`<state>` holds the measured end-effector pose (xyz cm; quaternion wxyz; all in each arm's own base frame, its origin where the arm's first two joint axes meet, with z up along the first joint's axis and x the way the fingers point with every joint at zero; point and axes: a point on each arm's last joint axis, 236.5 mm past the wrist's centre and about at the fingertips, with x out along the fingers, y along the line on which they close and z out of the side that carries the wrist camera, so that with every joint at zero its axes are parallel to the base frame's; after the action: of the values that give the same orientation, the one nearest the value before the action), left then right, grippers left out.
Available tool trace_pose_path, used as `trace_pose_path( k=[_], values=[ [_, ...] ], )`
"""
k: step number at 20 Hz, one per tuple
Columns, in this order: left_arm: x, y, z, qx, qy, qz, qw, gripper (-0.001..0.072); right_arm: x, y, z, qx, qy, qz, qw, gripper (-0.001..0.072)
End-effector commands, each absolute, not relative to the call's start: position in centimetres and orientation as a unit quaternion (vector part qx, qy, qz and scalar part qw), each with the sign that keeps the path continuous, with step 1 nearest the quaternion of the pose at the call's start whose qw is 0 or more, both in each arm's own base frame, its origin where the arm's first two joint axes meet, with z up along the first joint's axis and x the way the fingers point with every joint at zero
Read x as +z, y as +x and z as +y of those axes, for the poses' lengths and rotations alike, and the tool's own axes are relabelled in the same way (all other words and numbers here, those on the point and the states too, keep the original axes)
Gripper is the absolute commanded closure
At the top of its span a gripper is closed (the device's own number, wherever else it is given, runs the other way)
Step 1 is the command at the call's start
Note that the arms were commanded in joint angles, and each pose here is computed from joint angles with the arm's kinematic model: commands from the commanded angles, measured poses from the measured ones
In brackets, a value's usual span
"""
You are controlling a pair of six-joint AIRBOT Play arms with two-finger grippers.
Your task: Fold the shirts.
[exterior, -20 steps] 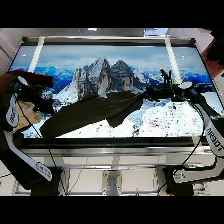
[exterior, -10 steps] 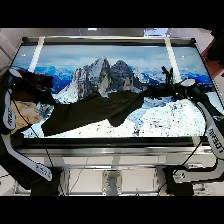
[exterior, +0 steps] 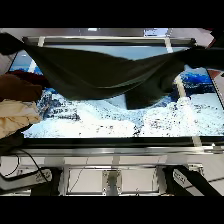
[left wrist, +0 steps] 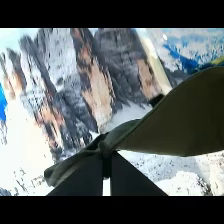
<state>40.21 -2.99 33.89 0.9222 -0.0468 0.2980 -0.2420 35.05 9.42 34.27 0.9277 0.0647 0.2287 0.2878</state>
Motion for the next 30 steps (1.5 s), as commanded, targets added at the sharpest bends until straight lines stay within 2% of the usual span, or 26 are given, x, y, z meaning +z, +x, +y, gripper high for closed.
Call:
trace_pose_path(
  k=[1, 4, 7, 10, 13, 16, 18, 21, 22, 23, 24, 25, 28, 30],
  values=[
    [44.4, 33.5, -3.9, -0.181, 0.022, 0.143, 0.973, 0.0695, 43.3, 26.6, 9.0, 0.234, -0.029, 0.11, 0.966, 0.0683],
    [51.1, 28.4, -4.1, -0.13, 0.043, 0.023, 0.99, 0.0696, 46.7, 22.7, 9.4, 0.217, -0.063, 0.053, 0.973, 0.0684],
    [51.0, 28.6, -3.3, -0.113, 0.046, 0.022, 0.992, 0.0698, 46.8, 25.2, 7.2, 0.175, -0.067, 0.053, 0.981, 0.0684],
    [44.2, 35.0, -0.7, -0.107, -0.002, 0.119, 0.987, 0.0698, 41.9, 32.4, 4.7, 0.166, -0.037, 0.134, 0.976, 0.0684],
    [33.4, 43.1, -0.7, -0.137, -0.046, 0.246, 0.958, 0.0698, 32.0, 41.3, 3.9, 0.202, 0.048, 0.255, 0.944, 0.0684],
    [21.4, 52.0, -1.0, -0.093, -0.01, 0.341, 0.935, 0.0698, 19.3, 49.2, 3.1, 0.195, 0.115, 0.356, 0.907, 0.0683],
    [14.6, 57.3, -0.9, -0.027, -0.006, 0.36, 0.932, 0.0698, 11.2, 53.5, 3.0, 0.174, 0.156, 0.397, 0.888, 0.0682],
    [7.7, 61.9, -2.9, -0.004, -0.022, 0.357, 0.934, 0.0695, 2.7, 57.8, 3.3, 0.125, 0.219, 0.42, 0.872, 0.067],
    [6.5, 62.7, -3.4, -0.008, -0.028, 0.353, 0.935, 0.0676, 1.5, 58.6, 3.4, 0.118, 0.222, 0.417, 0.874, 0.0582],
    [6.5, 63.3, -3.7, -0.009, -0.04, 0.342, 0.939, 0.0468, 0.9, 59.2, 3.3, 0.111, 0.222, 0.41, 0.878, 0.0341],
    [7.6, 63.8, -3.3, -0.006, -0.045, 0.325, 0.945, 0.0126, 1.1, 59.7, 3.0, 0.105, 0.221, 0.4, 0.883, 0.0221],
    [9.4, 64.0, -2.8, -0.003, -0.048, 0.31, 0.95, 0.0004, 2.0, 59.9, 2.5, 0.103, 0.222, 0.393, 0.887, 0.0221],
    [18.2, 62.2, 0.3, 0.015, -0.041, 0.285, 0.958, 0.0013, 5.9, 58.0, 0.5, 0.12, 0.204, 0.408, 0.882, 0.0242],
    [23.6, 58.4, 3.5, 0.029, 0.008, 0.277, 0.96, 0.0013, 7.6, 54.1, -3.3, 0.096, 0.175, 0.454, 0.869, 0.0242]
  ],
)
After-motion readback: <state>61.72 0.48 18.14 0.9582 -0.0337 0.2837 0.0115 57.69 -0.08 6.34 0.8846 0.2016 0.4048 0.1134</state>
